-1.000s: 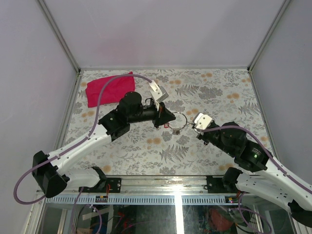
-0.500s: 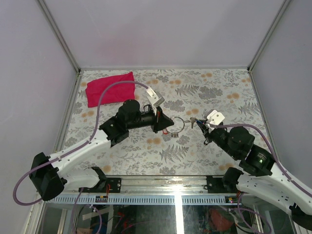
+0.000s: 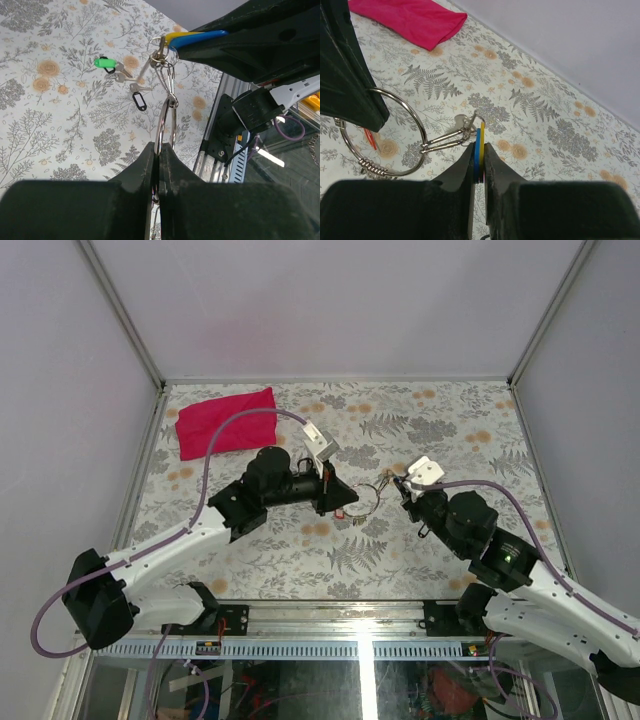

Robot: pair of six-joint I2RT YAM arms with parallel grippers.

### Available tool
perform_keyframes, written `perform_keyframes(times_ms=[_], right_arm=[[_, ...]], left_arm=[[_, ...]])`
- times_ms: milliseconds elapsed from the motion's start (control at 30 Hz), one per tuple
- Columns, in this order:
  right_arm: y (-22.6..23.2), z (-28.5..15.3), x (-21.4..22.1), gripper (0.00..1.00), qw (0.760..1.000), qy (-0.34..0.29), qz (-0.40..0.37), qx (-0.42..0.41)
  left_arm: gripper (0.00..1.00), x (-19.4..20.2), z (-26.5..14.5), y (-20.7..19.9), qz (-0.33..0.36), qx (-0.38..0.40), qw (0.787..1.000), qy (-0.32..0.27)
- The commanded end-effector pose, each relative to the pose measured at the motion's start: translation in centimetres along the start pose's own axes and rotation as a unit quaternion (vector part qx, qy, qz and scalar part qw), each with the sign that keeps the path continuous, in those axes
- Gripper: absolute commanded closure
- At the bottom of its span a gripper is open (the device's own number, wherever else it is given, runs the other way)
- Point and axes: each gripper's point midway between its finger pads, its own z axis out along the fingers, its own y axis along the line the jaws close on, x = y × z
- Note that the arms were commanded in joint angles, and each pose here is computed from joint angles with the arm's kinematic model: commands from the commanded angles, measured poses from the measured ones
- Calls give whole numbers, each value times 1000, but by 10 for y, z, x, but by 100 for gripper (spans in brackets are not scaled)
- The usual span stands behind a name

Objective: Put the keys on the keyring

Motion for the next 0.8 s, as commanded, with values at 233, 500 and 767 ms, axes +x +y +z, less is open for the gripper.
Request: perform_keyframes(times_ms=[233,500,767], right_arm=[[-12,1,-65,90,995,-102,5,16],[0,-7,-85,90,989,-147,10,-28],[-6,-21,-78,90,989,-147,19,-20]], left_arm=[[100,4,10,-4,0,16,1000,-11],[100,10,17,0,-14,14,1000,-12],[100,8,19,2,-36,11,999,-39]])
